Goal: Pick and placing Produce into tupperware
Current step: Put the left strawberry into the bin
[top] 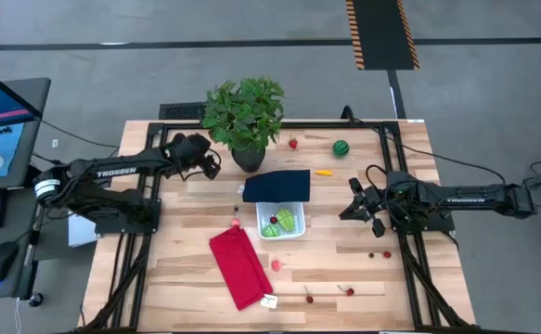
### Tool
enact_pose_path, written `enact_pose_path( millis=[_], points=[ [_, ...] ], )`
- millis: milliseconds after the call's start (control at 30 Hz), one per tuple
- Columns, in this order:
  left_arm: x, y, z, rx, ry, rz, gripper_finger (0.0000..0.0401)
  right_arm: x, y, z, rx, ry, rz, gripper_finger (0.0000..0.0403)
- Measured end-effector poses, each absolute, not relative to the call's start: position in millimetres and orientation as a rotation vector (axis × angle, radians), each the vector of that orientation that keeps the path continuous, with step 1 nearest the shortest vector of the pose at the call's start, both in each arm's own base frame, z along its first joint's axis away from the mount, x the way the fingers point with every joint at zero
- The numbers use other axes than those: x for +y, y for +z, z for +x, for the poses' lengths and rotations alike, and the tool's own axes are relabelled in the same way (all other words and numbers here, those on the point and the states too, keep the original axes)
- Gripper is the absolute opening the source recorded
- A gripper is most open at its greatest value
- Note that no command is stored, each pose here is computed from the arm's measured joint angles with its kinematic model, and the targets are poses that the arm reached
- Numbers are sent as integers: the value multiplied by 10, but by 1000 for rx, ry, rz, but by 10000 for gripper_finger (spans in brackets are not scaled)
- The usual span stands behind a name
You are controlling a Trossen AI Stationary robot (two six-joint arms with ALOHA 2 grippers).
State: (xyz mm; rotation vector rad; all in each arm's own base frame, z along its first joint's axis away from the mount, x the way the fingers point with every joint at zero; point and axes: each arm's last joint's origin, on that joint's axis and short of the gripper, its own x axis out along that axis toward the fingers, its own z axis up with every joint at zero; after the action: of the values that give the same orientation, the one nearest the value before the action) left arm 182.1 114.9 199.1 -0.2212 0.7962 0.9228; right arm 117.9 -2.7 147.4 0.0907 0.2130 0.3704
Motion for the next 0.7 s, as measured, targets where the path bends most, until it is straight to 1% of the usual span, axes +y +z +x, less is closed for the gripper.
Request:
enact_pose_path(
  millis=[333,467,700],
  points=[
    [1607,1983,1625,662,965,-420,190,-26,1473,1179,213,371,91,56],
    [1748,1945,1549,600,991,-547,190,-26,1473,1179,213,371,91,56],
    [1905,1797,1599,540,957,-707,190,-26,1474,1179,213,371,91,56]
  ],
)
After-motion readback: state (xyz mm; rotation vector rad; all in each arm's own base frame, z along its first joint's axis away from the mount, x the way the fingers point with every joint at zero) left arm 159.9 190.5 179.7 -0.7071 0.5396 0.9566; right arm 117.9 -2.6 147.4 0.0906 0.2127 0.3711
